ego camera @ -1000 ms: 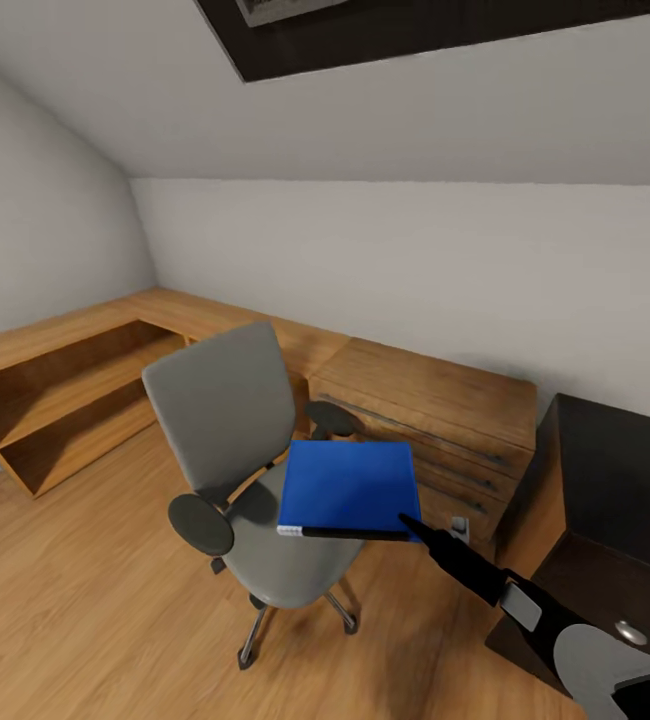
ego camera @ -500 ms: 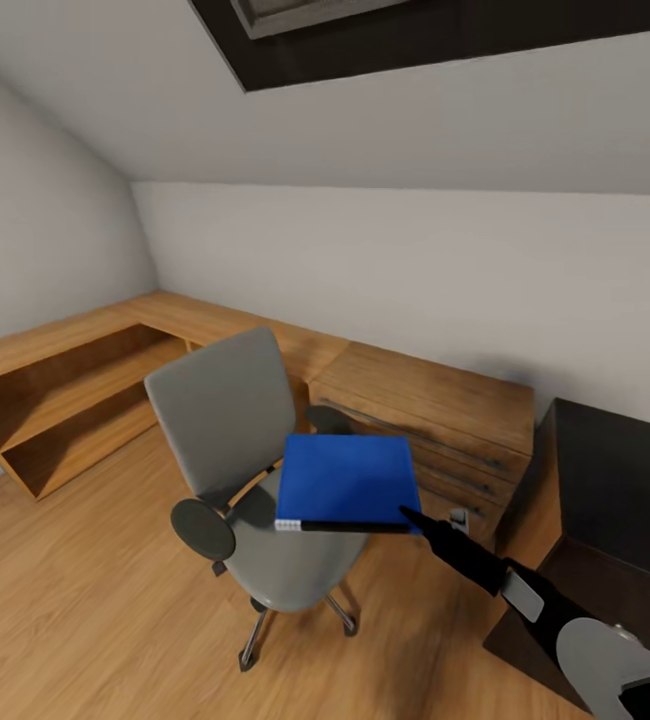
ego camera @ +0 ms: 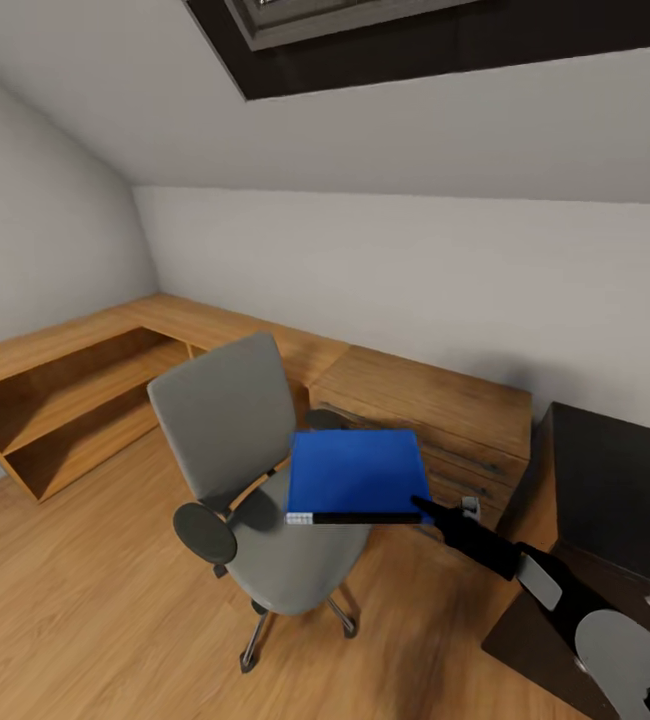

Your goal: In the bedroom, organize the workspace by keeping the computer under the desk, ensuring the monitor is on the desk, placing the keyboard on the desk next to the monitor, placing the mouse on the desk next to the keyboard, moving the folder from the swivel chair onto the desk next to the mouse, stacking the notebook on top of the folder with the pen on top of the notebook, and positioning the swivel chair next to the desk.

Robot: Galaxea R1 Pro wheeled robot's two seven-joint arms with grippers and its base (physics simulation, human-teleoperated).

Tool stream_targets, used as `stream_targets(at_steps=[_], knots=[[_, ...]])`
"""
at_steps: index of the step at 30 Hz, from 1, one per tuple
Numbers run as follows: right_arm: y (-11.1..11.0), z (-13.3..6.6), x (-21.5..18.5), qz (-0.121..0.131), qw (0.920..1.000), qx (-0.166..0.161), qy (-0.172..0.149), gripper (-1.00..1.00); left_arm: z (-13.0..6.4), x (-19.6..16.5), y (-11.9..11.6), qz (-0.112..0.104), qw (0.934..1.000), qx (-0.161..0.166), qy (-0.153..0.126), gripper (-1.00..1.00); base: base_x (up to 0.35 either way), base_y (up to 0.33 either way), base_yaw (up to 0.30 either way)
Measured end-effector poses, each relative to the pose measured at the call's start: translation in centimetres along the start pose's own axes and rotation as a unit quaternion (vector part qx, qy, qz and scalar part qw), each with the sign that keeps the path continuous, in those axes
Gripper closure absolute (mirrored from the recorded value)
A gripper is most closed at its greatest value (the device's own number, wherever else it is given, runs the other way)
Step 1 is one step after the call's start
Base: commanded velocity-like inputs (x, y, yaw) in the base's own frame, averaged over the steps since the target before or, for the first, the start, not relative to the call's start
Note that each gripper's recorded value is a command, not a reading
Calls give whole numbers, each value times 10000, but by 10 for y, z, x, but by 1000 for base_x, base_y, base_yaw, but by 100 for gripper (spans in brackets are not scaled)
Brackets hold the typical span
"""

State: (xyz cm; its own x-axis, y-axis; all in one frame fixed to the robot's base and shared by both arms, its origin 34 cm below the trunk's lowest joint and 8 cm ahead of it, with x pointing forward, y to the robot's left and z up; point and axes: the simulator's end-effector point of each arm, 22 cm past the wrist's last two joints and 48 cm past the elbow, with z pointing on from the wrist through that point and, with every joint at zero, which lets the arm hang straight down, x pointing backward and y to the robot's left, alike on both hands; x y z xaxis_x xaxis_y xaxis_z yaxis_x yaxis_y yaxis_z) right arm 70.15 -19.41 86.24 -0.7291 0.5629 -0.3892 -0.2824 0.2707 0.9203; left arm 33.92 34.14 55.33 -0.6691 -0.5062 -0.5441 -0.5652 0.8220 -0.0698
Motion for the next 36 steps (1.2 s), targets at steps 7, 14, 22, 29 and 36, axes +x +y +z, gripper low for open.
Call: stream_targets(at_steps=[7, 14, 22, 29, 36], knots=[[16, -6, -18, -68, 9999, 46, 141, 100, -8, -4, 0, 1, 10000, -2, 3, -100, 0, 0, 0], [36, 1, -20, -182, 9995, -85, 227, 100, -17, -8, 0, 1, 10000, -2, 3, -100, 0, 0, 0], [47, 5, -14, -70, 9992, -88, 373, 100, -26, -13, 0, 1, 10000, -2, -2, -100, 0, 0, 0], [52, 12, -14, 87, 9980, 209, 597, 100, -33, -17, 0, 4, 10000, -2, -1, -100, 0, 0, 0], [53, 17, -21, -58, 9962, 588, 637, 100, -41, -19, 0, 0, 10000, -1, 3, -100, 0, 0, 0]])
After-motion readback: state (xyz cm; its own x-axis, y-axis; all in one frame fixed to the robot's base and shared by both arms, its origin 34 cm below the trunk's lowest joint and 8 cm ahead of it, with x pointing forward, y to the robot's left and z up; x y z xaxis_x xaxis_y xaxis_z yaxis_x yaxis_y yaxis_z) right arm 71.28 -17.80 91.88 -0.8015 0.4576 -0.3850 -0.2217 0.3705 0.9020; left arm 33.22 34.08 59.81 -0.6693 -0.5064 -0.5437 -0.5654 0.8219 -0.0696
